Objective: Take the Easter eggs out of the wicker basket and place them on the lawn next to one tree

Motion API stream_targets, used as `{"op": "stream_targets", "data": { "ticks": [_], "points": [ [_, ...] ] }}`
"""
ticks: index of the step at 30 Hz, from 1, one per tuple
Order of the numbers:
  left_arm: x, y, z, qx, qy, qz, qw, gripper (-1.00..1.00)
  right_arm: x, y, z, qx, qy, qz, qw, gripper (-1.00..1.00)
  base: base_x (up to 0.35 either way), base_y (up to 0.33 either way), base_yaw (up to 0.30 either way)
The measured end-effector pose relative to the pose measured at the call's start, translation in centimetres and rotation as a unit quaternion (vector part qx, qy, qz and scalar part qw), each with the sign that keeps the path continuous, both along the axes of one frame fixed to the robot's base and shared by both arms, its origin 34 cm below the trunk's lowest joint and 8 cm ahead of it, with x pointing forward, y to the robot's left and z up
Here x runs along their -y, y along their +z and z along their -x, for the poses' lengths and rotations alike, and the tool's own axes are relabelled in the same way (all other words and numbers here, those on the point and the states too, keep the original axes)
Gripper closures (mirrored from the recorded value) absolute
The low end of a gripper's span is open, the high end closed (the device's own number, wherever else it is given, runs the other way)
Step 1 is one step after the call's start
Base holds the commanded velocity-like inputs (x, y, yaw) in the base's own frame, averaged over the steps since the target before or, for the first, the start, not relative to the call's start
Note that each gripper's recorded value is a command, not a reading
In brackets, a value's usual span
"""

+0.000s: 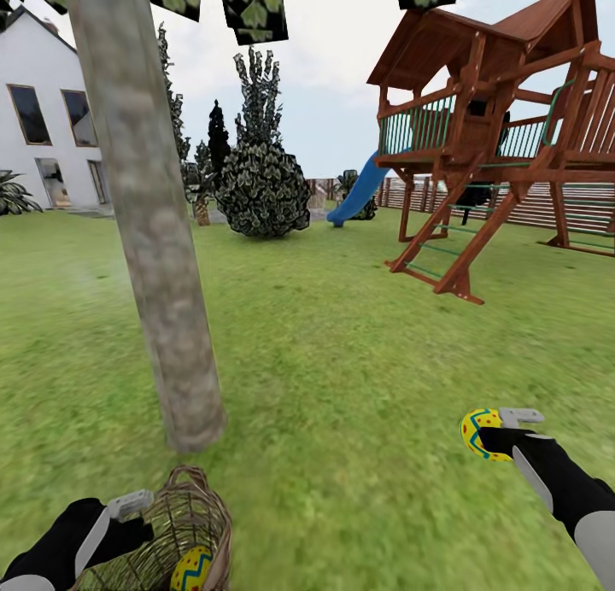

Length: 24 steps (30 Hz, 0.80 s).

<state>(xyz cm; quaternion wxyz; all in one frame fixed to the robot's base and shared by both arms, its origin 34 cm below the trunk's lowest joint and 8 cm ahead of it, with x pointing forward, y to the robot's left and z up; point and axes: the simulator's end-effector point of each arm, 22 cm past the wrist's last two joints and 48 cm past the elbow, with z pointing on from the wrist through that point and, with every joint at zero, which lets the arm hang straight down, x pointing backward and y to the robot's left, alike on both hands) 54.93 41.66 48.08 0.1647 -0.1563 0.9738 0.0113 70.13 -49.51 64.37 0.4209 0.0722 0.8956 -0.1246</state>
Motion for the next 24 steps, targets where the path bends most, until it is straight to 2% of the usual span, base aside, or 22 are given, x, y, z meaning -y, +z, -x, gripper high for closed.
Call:
{"op": "stream_targets", "data": {
  "ticks": [24],
  "points": [
    [0.1, -5.1, 1.0, 0.0, -0.001, -0.001, 1.0, -1.0, -0.2, -5.1, 0.9, 0.0, 0.001, -0.001, 1.0, 1.0, 0.0, 0.0, 0.0]
  ]
}}
